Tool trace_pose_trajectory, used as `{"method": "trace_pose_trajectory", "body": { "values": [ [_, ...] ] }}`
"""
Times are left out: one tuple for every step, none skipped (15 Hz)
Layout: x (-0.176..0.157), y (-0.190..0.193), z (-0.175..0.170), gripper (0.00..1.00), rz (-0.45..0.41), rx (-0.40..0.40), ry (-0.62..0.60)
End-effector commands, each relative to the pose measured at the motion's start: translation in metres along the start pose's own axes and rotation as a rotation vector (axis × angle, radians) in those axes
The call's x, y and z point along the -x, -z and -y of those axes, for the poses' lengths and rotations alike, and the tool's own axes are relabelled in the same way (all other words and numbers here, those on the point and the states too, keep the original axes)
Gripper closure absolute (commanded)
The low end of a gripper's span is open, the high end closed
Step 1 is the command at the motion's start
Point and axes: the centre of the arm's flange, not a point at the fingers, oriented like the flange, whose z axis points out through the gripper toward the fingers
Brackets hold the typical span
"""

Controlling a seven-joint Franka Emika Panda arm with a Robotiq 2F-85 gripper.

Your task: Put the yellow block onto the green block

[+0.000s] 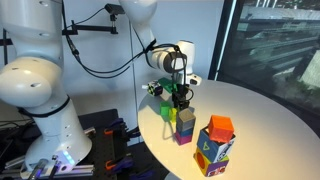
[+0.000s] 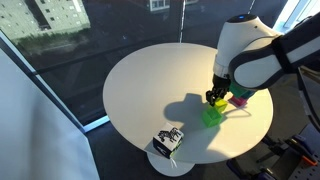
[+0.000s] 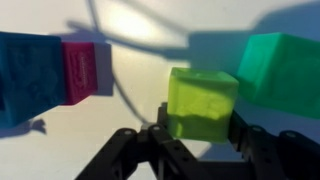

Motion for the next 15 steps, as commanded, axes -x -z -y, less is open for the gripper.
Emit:
{"method": "trace_pose_trajectory", "body": {
  "values": [
    [-0.006,0.009,-0.001,0.68,-0.019,0.022,-0.024],
    [-0.007,0.012,-0.002,0.68,-0.021,0.022,-0.03],
    [-0.007,0.015,-0.004,0.69,-0.025,0.022,-0.034],
    [-0.008,0.017,-0.005,0.69,-0.025,0.02,-0.036],
    [-0.008,0.02,-0.006,0.69,-0.029,0.019,-0.039],
    [-0.008,0.023,-0.006,0.69,-0.032,0.019,-0.038],
    [-0.007,0.027,-0.006,0.69,-0.037,0.019,-0.039],
    [-0.006,0.03,-0.006,0.69,-0.042,0.02,-0.039],
    [-0.006,0.033,-0.006,0.69,-0.044,0.018,-0.035],
    [-0.006,0.038,-0.006,0.69,-0.05,0.017,-0.034],
    [-0.006,0.042,-0.006,0.69,-0.055,0.015,-0.034],
    [-0.006,0.047,-0.006,0.69,-0.06,0.014,-0.033],
    [-0.005,0.052,-0.007,0.69,-0.061,0.013,-0.029],
    [-0.004,0.057,-0.007,0.69,-0.065,0.011,-0.028],
    [-0.003,0.061,-0.007,0.69,-0.063,0.01,-0.025]
  ]
}}
